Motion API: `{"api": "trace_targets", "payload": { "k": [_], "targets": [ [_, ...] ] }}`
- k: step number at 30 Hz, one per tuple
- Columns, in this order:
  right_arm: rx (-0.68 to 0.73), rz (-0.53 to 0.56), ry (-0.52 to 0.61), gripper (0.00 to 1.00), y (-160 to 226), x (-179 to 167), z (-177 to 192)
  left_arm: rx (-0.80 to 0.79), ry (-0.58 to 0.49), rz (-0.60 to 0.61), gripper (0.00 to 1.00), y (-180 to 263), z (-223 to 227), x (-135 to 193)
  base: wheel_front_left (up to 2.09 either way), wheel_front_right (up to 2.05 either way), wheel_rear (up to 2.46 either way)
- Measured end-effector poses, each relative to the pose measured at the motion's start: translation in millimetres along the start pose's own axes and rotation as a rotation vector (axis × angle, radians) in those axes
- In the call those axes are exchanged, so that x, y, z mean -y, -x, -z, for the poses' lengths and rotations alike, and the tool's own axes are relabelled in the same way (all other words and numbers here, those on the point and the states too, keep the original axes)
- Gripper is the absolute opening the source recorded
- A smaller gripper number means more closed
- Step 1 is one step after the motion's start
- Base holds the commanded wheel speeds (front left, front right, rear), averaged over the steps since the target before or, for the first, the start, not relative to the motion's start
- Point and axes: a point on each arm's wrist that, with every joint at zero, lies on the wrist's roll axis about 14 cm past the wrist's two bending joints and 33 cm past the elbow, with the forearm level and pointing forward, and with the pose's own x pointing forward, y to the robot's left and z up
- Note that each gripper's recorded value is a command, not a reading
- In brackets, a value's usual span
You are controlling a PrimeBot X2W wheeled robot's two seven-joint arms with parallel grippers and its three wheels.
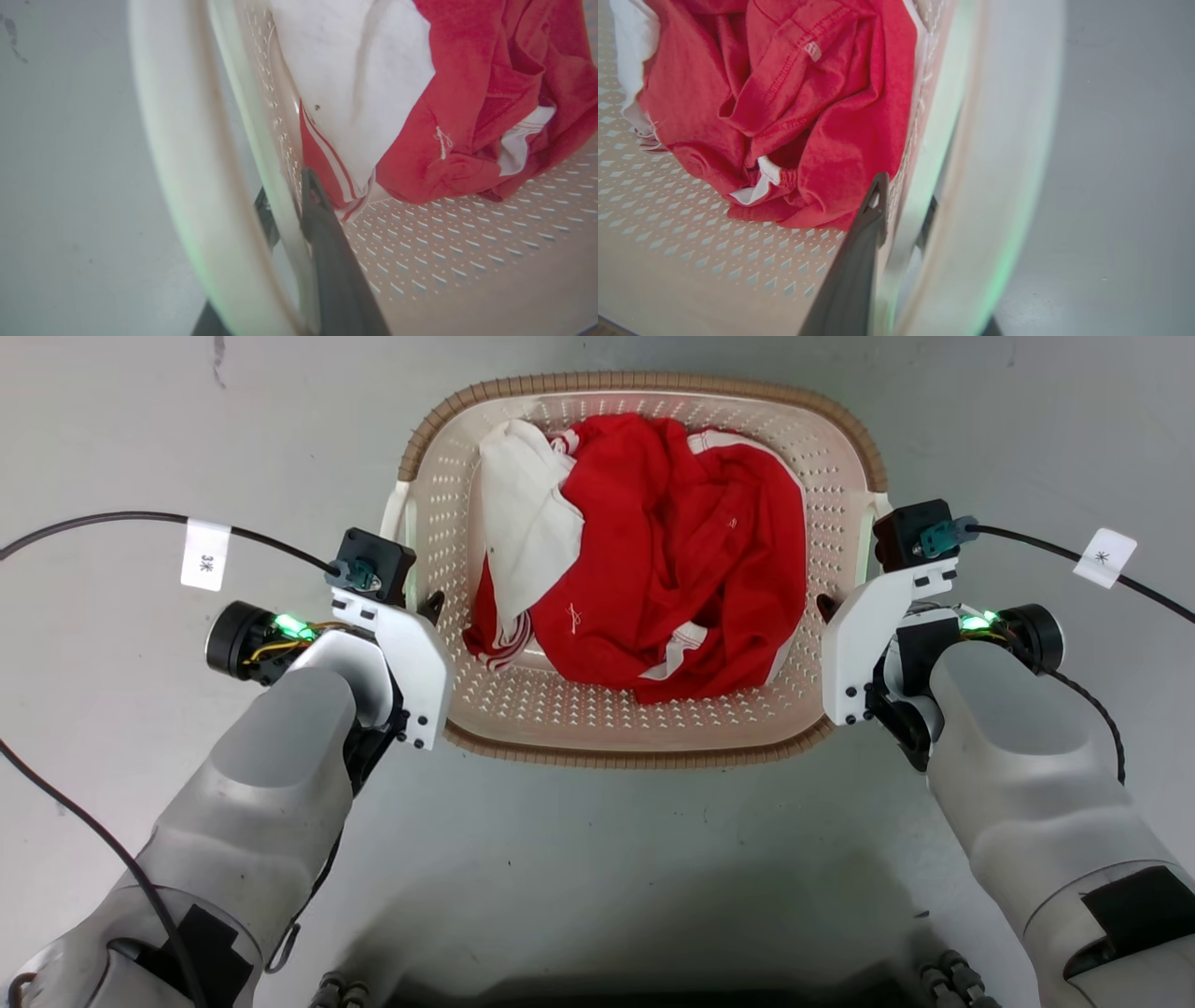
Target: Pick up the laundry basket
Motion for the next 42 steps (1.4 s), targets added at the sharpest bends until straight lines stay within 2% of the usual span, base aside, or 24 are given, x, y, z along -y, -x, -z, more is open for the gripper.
{"api": "trace_targets", "payload": {
  "k": [11,22,33,42],
  "targets": [
    [-0.070,0.019,0.054,0.00,34,-3,-7,-0.071,0.011,0.036,0.00,35,-2,17,0.00,0.00,0.00],
    [-0.160,0.043,0.065,0.00,98,-13,1,-0.119,0.000,0.066,0.00,100,-10,37,0.00,0.00,0.00],
    [-0.179,0.042,0.058,0.00,164,-33,22,-0.113,-0.015,0.070,0.00,167,1,58,0.00,0.00,0.00],
    [-0.102,0.042,0.079,0.00,209,-46,22,-0.065,-0.035,0.050,0.00,209,1,70,0.00,0.00,0.00]
  ]
}}
